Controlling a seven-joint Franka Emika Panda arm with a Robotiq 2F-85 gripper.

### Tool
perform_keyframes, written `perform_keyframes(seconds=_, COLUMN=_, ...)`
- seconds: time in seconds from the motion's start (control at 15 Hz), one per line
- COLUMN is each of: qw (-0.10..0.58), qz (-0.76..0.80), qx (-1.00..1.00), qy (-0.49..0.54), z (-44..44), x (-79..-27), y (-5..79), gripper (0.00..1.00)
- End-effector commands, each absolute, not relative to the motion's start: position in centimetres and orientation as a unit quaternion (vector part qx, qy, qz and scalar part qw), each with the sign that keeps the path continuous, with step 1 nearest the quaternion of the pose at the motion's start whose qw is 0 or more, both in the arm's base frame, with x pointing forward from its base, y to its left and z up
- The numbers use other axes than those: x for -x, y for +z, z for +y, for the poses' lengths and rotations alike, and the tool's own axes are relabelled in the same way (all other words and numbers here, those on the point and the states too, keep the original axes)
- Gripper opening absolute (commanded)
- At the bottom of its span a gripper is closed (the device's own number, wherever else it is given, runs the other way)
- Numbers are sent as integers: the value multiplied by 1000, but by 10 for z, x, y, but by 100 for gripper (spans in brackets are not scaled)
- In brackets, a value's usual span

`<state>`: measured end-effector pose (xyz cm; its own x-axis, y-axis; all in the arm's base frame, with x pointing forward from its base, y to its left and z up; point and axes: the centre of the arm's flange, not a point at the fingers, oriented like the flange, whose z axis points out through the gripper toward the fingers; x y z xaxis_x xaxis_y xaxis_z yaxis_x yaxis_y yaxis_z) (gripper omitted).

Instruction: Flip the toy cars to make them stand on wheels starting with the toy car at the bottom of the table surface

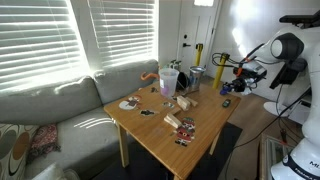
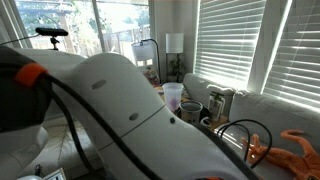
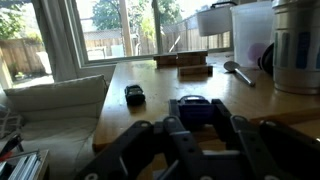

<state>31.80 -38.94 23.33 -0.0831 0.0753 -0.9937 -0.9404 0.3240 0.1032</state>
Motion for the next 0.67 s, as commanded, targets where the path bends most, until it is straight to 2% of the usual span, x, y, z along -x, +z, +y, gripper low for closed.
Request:
perform_keyframes(seconds=0.0, qw=518, qz=617, qx=405, qy=432, z=-370, x=-319, y=261, gripper=12)
perform_keyframes(seconds=0.6, qw=424, qz=659, qx=501, qy=368, z=-335, x=-329, y=305, gripper=12)
